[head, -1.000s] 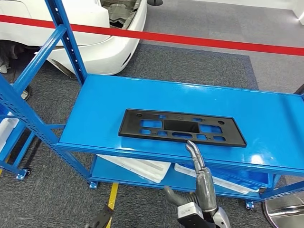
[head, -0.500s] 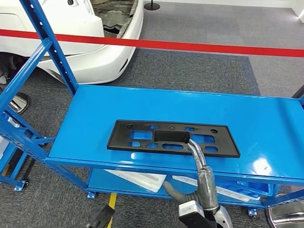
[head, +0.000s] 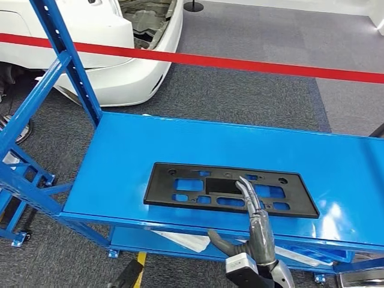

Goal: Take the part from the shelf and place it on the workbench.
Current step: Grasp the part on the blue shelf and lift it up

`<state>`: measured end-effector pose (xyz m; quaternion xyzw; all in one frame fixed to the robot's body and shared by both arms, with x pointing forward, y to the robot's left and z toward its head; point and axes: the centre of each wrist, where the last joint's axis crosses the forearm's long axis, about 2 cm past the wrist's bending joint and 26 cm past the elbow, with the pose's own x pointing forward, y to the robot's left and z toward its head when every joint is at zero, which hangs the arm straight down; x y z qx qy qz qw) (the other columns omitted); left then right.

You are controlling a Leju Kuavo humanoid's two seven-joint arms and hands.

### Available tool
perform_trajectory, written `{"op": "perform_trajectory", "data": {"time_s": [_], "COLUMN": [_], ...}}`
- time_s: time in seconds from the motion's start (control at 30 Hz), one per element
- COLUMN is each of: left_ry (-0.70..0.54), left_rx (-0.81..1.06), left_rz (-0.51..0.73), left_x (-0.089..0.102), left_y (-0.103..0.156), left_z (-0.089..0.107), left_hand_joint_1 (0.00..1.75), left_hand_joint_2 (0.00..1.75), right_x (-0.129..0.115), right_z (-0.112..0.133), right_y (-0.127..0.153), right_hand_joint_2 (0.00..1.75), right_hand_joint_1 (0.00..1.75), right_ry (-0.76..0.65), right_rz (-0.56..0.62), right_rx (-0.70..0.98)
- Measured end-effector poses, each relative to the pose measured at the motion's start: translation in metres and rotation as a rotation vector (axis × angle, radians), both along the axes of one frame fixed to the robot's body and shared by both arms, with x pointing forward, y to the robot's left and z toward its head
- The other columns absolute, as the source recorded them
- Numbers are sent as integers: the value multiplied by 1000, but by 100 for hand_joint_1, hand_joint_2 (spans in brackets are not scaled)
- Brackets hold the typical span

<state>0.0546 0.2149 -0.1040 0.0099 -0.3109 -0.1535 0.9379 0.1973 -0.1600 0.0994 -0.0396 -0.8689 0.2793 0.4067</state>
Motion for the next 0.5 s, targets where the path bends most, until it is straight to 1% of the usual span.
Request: {"op": "perform_trajectory", "data": {"time_s": [0.23,0.5], "left_ry": [0,2], "left_rx": [54,71], "left_rz": [3,-2], "left_x": [2,6], "left_y": [-1,-4], "left_z": [1,2], "left_hand_joint_1": [0,0], "left_hand_joint_2": [0,0], "right_x": [1,10], "right_z": [-4,-9], "right_y": [-12,-49], "right_hand_joint_2": [175,175], "right_hand_joint_1": [0,0], "right_ry": [10,75], "right_rz": [5,34], "right_rx": [-66,-193]}}
